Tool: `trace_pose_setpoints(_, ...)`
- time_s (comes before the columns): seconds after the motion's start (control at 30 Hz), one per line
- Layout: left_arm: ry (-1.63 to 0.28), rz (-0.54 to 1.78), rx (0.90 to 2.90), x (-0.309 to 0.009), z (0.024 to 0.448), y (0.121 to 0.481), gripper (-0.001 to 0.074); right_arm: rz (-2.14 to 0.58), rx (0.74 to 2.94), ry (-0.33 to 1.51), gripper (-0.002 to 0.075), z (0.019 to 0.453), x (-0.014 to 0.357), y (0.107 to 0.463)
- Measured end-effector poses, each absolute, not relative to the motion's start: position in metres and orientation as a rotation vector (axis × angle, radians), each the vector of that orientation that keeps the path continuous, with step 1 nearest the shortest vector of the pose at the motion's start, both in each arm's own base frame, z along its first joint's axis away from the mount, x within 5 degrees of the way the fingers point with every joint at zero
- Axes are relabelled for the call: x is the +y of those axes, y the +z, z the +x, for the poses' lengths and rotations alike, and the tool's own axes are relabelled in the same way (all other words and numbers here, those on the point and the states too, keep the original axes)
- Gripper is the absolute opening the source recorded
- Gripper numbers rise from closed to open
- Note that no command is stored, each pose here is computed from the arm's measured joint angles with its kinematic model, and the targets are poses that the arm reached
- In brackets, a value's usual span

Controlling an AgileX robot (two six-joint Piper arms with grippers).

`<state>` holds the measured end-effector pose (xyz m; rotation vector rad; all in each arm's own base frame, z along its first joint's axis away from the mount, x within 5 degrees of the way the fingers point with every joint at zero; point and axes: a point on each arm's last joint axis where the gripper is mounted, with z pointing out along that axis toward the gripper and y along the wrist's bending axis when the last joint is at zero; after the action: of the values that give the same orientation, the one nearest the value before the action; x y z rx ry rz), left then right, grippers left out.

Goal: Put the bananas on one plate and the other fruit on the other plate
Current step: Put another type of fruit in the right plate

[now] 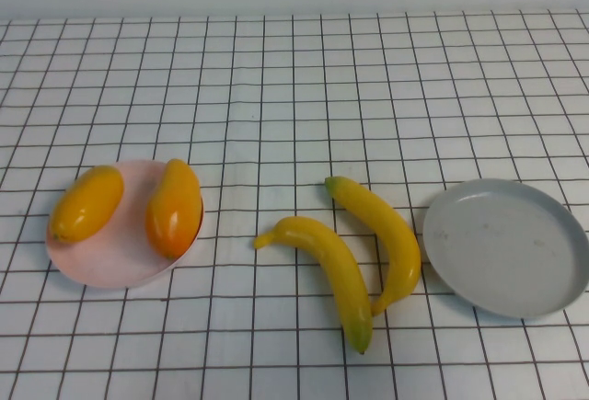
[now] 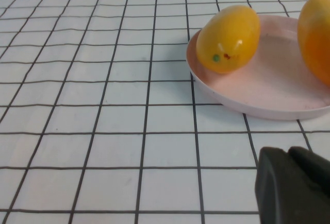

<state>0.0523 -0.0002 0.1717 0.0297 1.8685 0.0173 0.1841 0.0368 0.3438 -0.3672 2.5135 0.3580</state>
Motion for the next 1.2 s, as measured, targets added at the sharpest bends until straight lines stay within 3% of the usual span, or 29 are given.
trace_pose_setpoints(0.13,0.017,0.03,1.869,0.0,0.052,0.172,-0.0003,-0.46,2.637,0.208,-0.0018,0.198,0.056,0.335)
trace_pose_setpoints(0.33,0.017,0.03,1.869,0.0,0.052,0.172,-0.0003,-0.759,2.777,-0.046,-0.0018,0.221,0.114,0.312)
trace_pose_setpoints(0.53,0.017,0.03,1.869,0.0,0.052,0.172,-0.0003,-0.957,2.794,-0.07,0.0005,0.257,0.169,0.291)
trace_pose_setpoints(0.63,0.017,0.03,1.869,0.0,0.052,0.172,-0.0003,-0.99,2.821,-0.043,0.0097,0.278,0.188,0.277)
trace_pose_setpoints(0.8,0.017,0.03,1.869,0.0,0.052,0.172,-0.0003,-1.008,2.83,0.041,0.0375,0.304,0.217,0.265)
trace_pose_setpoints(0.87,0.017,0.03,1.869,0.0,0.052,0.172,-0.0003,-1.034,2.813,0.062,0.0426,0.311,0.228,0.262)
trace_pose_setpoints(1.2,0.017,0.03,1.869,0.0,0.052,0.172,-0.0003,-1.142,2.767,0.097,0.0444,0.34,0.28,0.232)
